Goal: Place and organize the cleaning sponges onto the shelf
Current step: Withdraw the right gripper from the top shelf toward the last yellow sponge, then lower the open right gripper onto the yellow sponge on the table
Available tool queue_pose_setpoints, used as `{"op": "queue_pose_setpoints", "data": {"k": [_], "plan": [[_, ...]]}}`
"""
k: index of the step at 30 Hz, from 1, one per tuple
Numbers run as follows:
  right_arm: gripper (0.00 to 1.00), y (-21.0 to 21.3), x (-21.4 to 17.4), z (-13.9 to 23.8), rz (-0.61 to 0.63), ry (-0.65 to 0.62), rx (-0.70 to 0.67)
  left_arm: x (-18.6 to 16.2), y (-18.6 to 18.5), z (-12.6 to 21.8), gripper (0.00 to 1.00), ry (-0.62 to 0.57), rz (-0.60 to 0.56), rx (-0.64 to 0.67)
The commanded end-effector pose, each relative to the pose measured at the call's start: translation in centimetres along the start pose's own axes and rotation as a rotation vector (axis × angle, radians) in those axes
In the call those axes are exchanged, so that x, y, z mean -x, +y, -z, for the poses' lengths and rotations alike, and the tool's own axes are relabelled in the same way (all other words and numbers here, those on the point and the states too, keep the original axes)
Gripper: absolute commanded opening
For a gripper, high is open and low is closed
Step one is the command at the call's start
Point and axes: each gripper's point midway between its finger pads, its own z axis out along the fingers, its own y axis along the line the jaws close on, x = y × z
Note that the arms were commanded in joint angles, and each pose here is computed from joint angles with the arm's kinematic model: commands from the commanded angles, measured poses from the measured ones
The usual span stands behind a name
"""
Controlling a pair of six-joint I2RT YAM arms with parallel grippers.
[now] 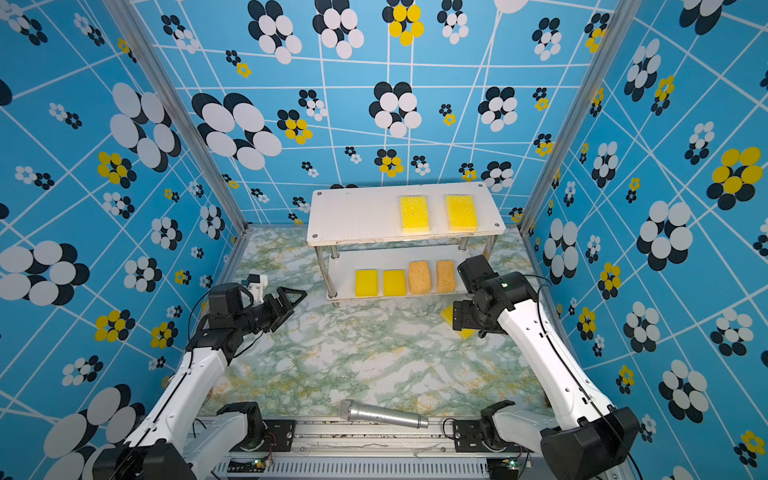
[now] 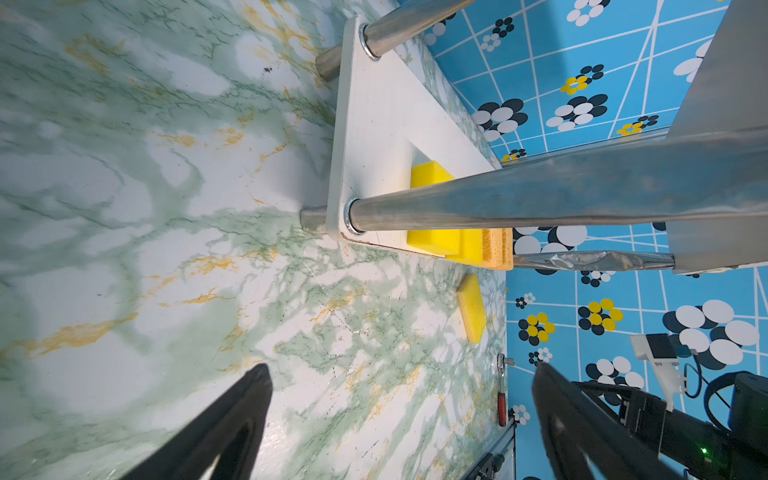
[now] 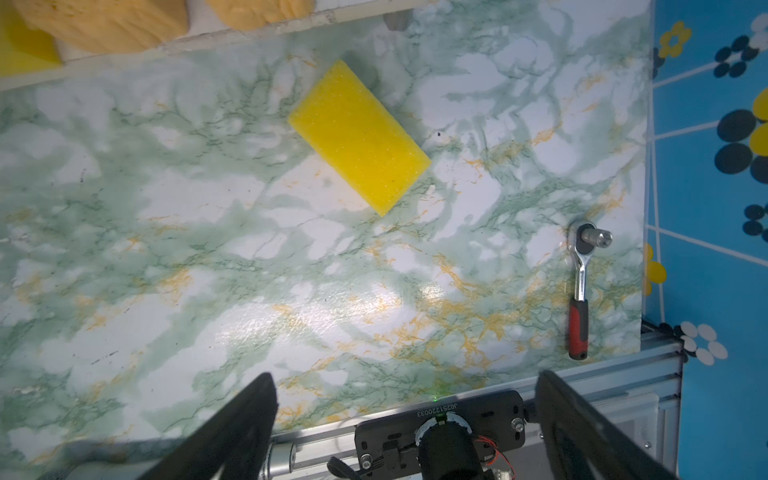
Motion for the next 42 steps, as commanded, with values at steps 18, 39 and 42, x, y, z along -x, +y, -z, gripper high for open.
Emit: {"op": "queue_pose_setpoints", "data": {"k": [18, 39, 42], "plan": [[0.99, -1.5, -0.8, -5.8, -0.261, 0.022, -0.180, -0.6, 1.0, -0.3, 0.99, 0.016, 0.014, 0.004], [0.99, -0.6, 0.6, -11.8, -0.334, 0.000, -0.255, -0.8, 1.6, -0.4, 0.99, 0.025, 0.018, 0.024], [0.99, -0.8, 0.5, -12.5, -0.338, 0.006, -0.273, -0.8, 1.6, -0.4, 0.99, 0.023, 0.018, 0.025]]}}
